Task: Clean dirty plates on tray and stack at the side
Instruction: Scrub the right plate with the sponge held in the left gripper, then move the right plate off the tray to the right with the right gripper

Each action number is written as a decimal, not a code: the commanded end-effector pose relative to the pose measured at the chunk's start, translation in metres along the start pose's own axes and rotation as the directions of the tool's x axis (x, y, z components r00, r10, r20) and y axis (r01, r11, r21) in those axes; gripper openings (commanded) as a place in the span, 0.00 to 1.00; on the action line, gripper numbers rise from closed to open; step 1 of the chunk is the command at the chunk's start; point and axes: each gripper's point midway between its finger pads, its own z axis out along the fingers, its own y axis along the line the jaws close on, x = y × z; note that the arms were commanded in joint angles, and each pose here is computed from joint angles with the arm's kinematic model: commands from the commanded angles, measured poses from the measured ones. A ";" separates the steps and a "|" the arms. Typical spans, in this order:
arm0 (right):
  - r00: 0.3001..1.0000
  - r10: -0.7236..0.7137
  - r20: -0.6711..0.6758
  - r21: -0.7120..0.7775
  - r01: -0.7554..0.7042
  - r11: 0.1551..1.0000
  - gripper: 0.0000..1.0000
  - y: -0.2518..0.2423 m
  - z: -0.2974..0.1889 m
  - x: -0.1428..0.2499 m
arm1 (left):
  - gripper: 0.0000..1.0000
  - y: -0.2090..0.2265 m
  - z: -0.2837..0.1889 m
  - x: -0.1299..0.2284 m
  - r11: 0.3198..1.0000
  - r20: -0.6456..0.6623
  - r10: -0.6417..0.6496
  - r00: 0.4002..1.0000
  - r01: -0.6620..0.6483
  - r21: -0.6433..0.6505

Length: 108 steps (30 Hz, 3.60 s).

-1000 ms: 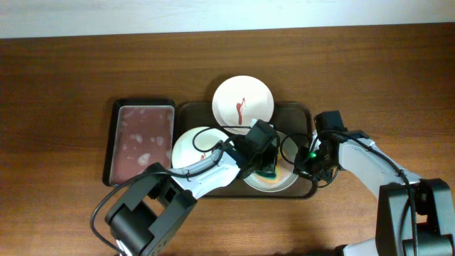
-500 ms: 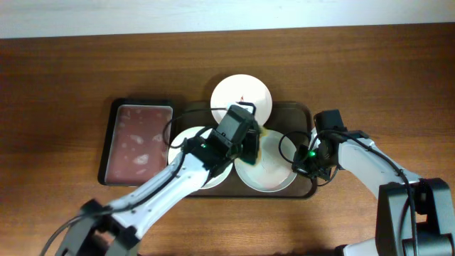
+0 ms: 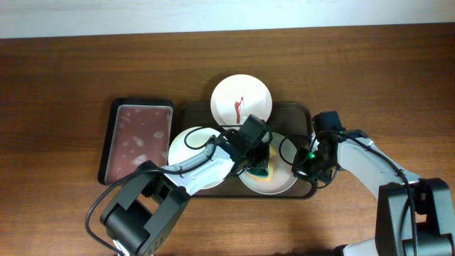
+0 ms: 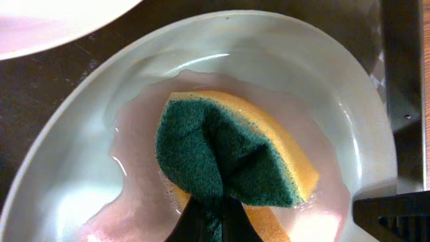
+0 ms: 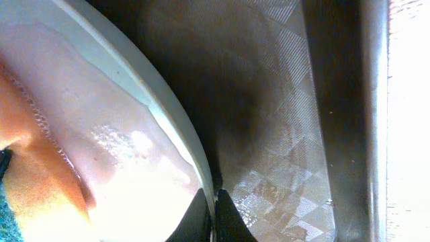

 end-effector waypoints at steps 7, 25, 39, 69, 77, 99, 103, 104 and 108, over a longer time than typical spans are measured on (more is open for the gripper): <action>0.999 0.031 0.019 0.150 -0.034 0.988 0.04 -0.031 0.003 0.001 | 0.00 -0.026 -0.043 -0.017 0.996 0.106 -0.005 0.994 -0.005 0.093; 0.999 0.032 0.019 0.151 -0.034 0.988 0.04 -0.031 0.003 0.002 | 0.00 0.027 -0.018 -0.017 0.958 0.171 0.138 0.976 -0.088 -0.273; 0.972 -0.060 0.229 0.264 -0.003 0.965 0.04 -0.035 -0.059 -0.028 | 0.00 0.134 -0.124 -0.027 0.936 0.084 -0.051 0.995 0.076 -0.343; 0.382 -0.781 0.494 0.847 -0.011 0.531 0.04 0.056 -0.250 -0.038 | 0.00 0.104 -0.039 0.007 0.976 -0.102 -0.072 0.992 0.049 -0.212; 0.610 -0.338 0.717 0.448 -0.030 0.894 0.04 0.004 -0.219 -0.089 | 0.00 0.104 -0.039 0.007 0.976 -0.102 -0.072 0.992 0.049 -0.212; 0.970 0.006 0.241 -0.222 0.049 0.974 0.99 -0.021 -0.147 -0.076 | 0.00 0.104 -0.039 0.007 0.976 -0.102 -0.072 0.992 0.049 -0.212; 0.967 -0.191 0.166 -0.153 0.217 0.964 0.88 0.027 -0.124 -0.047 | 0.00 0.104 -0.039 0.007 0.976 -0.102 -0.072 0.992 0.049 -0.212; 0.957 -0.248 0.149 -0.082 0.262 0.962 0.88 0.038 -0.114 -0.038 | 0.00 0.104 -0.039 0.007 0.976 -0.102 -0.072 0.992 0.049 -0.212; 0.911 -0.397 0.107 0.047 0.395 0.918 0.86 0.077 -0.081 -0.015 | 0.00 0.104 -0.039 0.007 0.976 -0.102 -0.072 0.992 0.049 -0.212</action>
